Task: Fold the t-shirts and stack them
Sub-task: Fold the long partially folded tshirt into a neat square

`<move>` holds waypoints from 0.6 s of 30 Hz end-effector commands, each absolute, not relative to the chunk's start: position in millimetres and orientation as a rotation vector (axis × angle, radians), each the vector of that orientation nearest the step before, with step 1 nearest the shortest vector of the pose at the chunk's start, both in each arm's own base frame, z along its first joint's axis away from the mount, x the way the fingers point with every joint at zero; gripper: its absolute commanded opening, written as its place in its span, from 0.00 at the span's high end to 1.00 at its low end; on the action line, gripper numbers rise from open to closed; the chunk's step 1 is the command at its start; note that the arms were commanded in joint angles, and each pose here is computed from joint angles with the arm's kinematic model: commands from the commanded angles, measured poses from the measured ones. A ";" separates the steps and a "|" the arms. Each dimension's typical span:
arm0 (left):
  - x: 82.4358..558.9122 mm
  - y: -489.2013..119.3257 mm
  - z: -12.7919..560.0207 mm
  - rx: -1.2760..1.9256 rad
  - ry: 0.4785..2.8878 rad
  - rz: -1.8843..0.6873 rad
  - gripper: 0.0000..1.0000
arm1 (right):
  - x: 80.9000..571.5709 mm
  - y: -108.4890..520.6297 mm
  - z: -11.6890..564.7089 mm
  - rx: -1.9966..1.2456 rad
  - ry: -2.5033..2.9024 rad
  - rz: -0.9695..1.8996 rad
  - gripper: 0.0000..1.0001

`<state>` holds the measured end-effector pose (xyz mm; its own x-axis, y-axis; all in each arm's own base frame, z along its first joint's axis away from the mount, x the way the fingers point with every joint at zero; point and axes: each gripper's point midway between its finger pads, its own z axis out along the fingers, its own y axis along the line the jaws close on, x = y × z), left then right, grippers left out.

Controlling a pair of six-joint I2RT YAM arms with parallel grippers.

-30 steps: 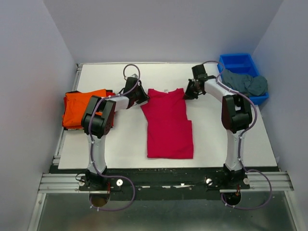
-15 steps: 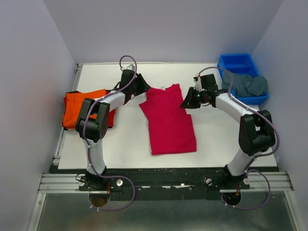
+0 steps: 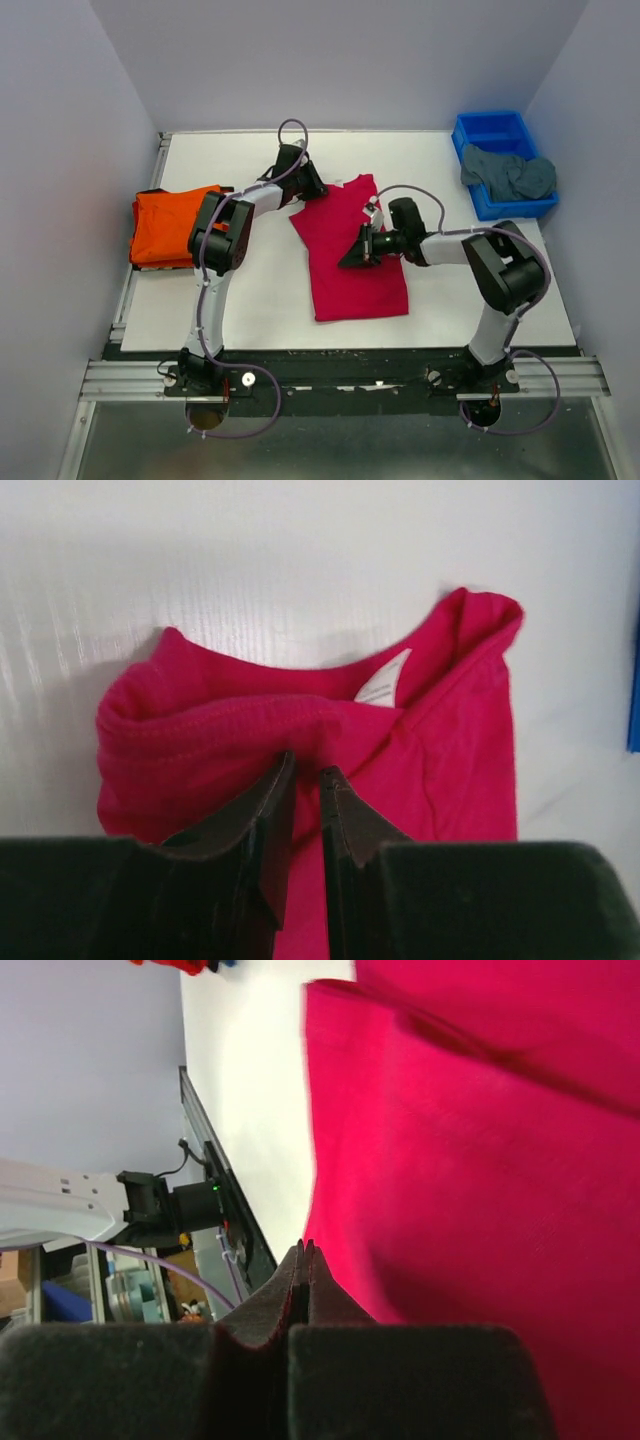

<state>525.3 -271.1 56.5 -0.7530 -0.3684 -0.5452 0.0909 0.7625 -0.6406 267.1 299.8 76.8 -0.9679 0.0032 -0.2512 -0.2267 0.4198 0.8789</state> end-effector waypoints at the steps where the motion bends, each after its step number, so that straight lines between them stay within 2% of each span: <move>1: 526.3 -269.2 21.4 -0.229 2.419 -0.815 0.71 | 260.4 322.2 52.9 -0.221 2.448 1.687 0.99; 7: 540.8 -265.9 7.7 -0.243 2.448 -0.753 0.71 | 264.1 320.7 6.7 -0.097 2.626 1.579 0.99; 12: 554.0 -269.4 9.6 -0.230 2.431 -0.762 0.72 | 259.8 316.0 56.6 -0.244 2.522 1.529 0.99; 18: 560.8 -272.6 11.7 -0.210 2.418 -0.769 0.72 | 218.5 311.9 87.1 -0.326 2.458 1.571 0.99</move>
<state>564.3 -281.2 38.8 -0.7927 -0.3372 -0.5078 0.0564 0.7889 -0.6119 249.7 314.5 91.8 -0.9548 -0.0313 -0.2956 -0.2827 0.4025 0.8707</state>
